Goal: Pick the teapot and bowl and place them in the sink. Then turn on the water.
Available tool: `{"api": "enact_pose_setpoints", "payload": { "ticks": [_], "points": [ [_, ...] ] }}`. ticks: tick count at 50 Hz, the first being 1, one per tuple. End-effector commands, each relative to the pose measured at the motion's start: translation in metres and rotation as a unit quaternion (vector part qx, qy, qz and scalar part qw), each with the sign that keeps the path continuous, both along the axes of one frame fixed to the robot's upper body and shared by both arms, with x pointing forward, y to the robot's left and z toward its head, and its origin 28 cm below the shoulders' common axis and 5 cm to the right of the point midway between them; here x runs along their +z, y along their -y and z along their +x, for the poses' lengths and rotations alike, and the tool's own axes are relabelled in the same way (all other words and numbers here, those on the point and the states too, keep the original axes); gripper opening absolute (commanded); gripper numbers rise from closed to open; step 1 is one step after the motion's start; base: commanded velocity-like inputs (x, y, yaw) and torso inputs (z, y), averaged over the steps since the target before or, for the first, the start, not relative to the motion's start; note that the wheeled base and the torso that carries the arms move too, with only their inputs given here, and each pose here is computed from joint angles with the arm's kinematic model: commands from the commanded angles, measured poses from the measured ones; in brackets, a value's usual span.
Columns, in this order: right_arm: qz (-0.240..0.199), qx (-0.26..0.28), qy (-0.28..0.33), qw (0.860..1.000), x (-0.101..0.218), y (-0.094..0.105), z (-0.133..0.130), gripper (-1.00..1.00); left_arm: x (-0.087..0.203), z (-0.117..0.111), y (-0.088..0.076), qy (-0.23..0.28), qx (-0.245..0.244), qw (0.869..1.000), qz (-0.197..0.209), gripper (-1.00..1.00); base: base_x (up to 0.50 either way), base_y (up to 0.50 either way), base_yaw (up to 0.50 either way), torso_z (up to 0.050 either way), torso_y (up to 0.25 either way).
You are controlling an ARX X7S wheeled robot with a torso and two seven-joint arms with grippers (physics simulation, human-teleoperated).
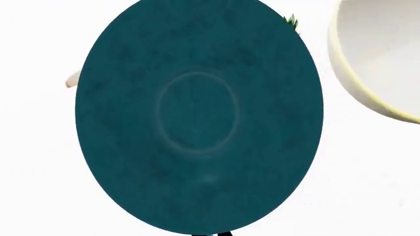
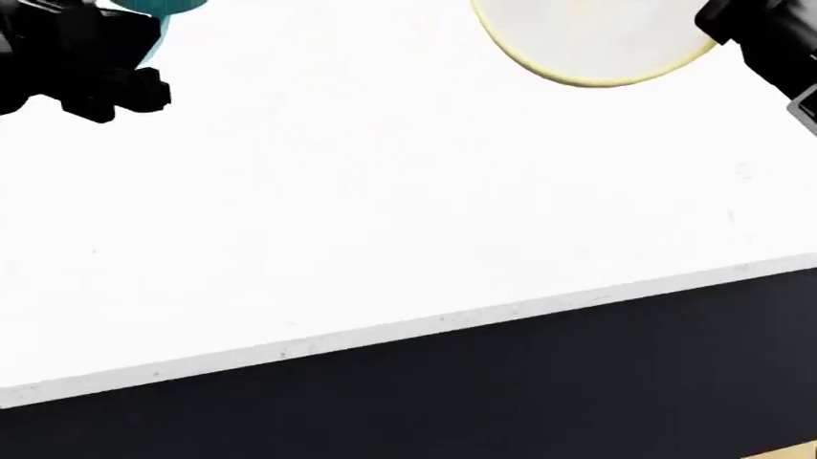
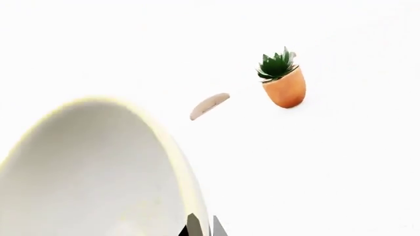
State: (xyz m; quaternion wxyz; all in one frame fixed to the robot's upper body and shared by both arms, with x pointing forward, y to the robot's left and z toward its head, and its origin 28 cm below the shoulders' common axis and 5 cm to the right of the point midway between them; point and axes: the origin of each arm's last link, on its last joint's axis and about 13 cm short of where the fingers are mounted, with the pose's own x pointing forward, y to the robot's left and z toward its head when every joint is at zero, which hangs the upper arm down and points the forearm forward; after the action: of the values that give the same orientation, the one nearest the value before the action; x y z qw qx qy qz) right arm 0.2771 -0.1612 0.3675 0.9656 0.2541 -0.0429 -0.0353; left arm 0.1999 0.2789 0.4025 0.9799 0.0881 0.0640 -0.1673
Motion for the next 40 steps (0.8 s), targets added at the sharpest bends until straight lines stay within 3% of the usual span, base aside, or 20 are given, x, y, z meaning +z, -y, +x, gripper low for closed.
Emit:
{"api": "enact_pose_setpoints", "payload": {
  "ticks": [1,12,23,30,40],
  "points": [
    [0.013,-0.012,0.009,1.0,0.002,0.001,-0.001,-1.0,0.004,0.001,-0.002,0.035,0.014,0.999,-0.008,-1.0,-0.05,0.01,-0.5,0.0,0.01],
    [0.031,-0.02,0.007,0.999,-0.001,0.003,-0.003,-1.0,0.001,0.001,0.003,0.053,0.01,0.998,-0.027,-1.0,-0.05,0.01,-0.5,0.001,0.002],
    [0.084,-0.037,-0.001,0.996,-0.012,0.015,-0.007,-1.0,-0.005,-0.011,0.005,0.087,0.025,0.993,-0.08,-1.0,-0.05,0.02,-0.5,0.001,0.002],
    [0.092,-0.032,-0.012,0.995,-0.02,0.022,-0.013,-1.0,-0.013,-0.012,0.004,0.077,0.016,0.993,-0.09,-1.0,-0.05,0.02,-0.5,0.0,0.001],
    [0.126,0.026,-0.037,0.991,-0.029,0.031,-0.018,-1.0,-0.016,-0.009,0.006,0.075,0.0,0.993,-0.087,-1.0,-0.05,0.02,-0.5,0.001,0.001]
  ]
}}
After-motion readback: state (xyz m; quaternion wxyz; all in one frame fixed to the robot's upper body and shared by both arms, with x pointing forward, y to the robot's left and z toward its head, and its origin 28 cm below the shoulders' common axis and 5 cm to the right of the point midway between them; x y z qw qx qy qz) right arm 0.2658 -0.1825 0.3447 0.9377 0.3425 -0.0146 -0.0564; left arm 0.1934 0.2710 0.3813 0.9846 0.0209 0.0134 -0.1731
